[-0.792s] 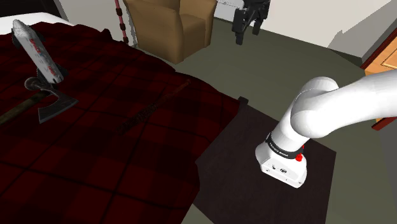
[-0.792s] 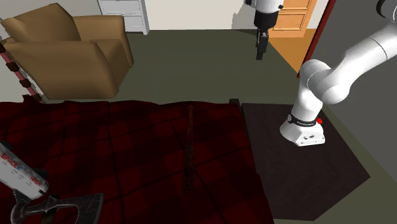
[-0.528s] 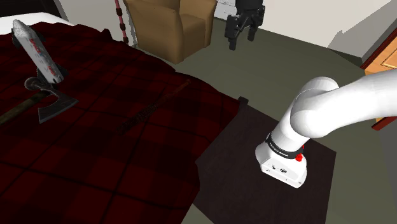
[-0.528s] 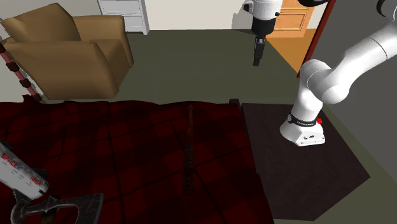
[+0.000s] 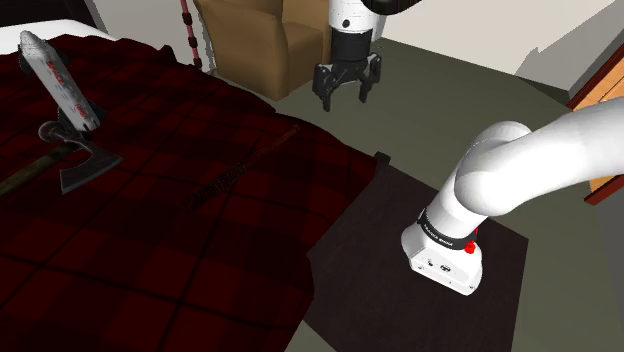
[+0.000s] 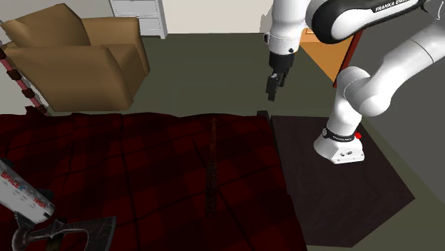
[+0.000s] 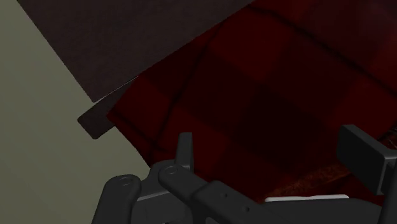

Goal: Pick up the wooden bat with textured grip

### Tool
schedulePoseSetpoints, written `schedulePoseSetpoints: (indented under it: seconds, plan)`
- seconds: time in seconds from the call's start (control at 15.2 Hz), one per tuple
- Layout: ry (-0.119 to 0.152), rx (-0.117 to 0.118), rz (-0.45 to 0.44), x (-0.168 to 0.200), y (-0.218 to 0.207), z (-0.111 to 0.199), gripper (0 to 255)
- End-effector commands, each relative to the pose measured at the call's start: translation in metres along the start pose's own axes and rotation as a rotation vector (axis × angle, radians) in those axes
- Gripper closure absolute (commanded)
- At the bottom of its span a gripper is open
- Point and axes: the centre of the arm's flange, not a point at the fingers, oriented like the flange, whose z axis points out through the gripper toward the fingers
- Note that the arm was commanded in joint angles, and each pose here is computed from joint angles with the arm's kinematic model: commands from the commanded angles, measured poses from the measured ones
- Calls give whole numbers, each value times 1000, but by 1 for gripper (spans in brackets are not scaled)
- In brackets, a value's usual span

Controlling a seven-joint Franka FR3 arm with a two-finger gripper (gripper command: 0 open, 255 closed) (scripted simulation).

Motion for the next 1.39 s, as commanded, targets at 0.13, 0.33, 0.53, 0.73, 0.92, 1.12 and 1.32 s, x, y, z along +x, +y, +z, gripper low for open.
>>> schedulePoseSetpoints:
  seconds: [0.13, 0.33, 0.53, 0.73, 0.92, 1.12, 1.32]
  plan:
    - [-6, 26, 150, 11, -37, 34, 0]
    - [-11, 43, 258, 23, -64, 59, 0]
    - [-15, 60, 366, 38, -89, 83, 0]
    - [-20, 78, 474, 55, -113, 107, 0]
    - [-25, 95, 582, 74, -135, 130, 0]
    - [-30, 112, 690, 96, -155, 153, 0]
    - [-35, 130, 798, 120, -174, 176, 0]
